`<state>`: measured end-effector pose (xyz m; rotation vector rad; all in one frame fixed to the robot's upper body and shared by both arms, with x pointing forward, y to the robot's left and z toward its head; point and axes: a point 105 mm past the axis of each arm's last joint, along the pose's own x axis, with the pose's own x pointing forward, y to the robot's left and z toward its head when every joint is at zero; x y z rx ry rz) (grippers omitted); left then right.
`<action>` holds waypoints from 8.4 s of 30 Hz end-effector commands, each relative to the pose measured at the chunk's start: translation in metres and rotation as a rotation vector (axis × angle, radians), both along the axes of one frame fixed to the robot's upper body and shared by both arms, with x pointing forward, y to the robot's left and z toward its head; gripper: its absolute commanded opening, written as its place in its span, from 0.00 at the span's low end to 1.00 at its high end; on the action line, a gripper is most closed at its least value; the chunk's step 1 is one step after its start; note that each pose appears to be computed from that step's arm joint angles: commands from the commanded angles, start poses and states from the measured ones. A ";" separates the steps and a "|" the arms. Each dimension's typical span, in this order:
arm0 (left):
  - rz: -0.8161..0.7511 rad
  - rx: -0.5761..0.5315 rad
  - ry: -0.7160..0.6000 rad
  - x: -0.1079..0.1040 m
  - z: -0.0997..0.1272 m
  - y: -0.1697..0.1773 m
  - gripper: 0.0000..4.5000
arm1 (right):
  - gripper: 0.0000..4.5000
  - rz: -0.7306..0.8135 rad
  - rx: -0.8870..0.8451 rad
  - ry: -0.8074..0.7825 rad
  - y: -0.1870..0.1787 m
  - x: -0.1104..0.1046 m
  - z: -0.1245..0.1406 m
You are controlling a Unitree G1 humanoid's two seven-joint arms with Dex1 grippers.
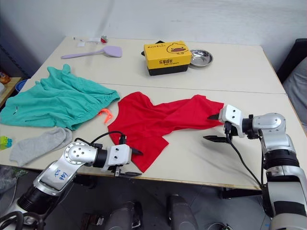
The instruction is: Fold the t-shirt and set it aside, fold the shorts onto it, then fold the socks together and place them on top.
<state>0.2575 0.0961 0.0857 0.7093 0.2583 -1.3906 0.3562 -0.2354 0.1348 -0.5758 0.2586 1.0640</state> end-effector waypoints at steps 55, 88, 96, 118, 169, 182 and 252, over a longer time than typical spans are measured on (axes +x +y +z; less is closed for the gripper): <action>0.377 -0.167 -0.116 0.012 0.053 0.156 0.00 | 0.34 0.052 0.098 -0.028 0.003 -0.037 0.024; 0.563 -0.304 -0.148 0.041 0.075 0.175 0.00 | 0.01 0.038 -0.040 -0.185 0.026 -0.006 -0.003; 0.569 -0.482 -0.155 0.051 0.106 0.171 0.00 | 0.01 -0.002 0.383 -0.110 0.008 -0.011 0.087; 0.689 -0.787 -0.125 0.083 0.165 0.193 0.00 | 0.01 -0.105 0.611 0.178 0.002 -0.016 0.132; 0.368 -0.914 -1.056 0.084 0.369 0.153 0.00 | 0.01 -0.350 0.256 -1.192 -0.040 0.008 0.285; 0.160 -0.341 -0.288 0.009 0.122 0.104 0.00 | 0.01 -0.041 -0.036 -0.427 -0.062 -0.035 0.060; 0.623 -0.453 0.018 0.035 0.081 0.158 0.69 | 0.74 -0.279 0.158 -0.284 -0.055 -0.036 0.059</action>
